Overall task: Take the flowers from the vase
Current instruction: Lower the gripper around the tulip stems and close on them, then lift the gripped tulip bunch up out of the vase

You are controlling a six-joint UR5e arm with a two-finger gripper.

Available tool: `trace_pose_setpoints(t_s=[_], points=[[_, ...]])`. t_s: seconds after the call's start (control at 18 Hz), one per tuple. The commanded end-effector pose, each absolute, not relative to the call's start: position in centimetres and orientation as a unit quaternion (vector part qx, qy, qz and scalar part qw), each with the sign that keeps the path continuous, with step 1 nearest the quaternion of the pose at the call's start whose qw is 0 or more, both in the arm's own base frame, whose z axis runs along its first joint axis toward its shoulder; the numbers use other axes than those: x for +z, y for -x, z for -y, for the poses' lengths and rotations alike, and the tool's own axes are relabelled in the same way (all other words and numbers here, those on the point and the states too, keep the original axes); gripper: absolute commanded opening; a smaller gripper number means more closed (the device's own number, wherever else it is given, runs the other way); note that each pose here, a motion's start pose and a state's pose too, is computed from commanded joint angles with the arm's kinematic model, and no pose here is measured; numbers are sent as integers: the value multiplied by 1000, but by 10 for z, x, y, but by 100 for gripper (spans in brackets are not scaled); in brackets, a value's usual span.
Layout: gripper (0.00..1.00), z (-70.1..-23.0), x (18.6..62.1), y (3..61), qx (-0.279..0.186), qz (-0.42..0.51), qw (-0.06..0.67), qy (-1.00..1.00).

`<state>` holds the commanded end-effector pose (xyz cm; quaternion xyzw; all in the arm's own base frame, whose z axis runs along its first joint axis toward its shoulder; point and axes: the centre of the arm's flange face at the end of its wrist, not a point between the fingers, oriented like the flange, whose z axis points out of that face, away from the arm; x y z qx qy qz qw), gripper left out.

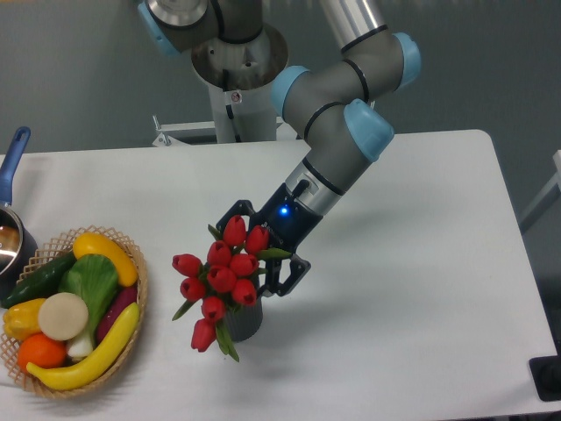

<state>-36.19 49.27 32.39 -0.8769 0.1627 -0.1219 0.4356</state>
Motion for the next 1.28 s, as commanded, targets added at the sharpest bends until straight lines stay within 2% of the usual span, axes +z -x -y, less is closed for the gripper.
trace_pose_setpoints(t_s=[0.17, 0.39, 0.78, 1.11, 1.28], points=[[49, -493, 324, 362, -123, -162, 436, 877], [39, -492, 323, 361, -124, -160, 435, 877], [39, -488, 336, 364, -127, -151, 454, 869], [39, -476, 367, 361, -121, -133, 469, 864], [39, -474, 382, 358, -134, -111, 482, 859]])
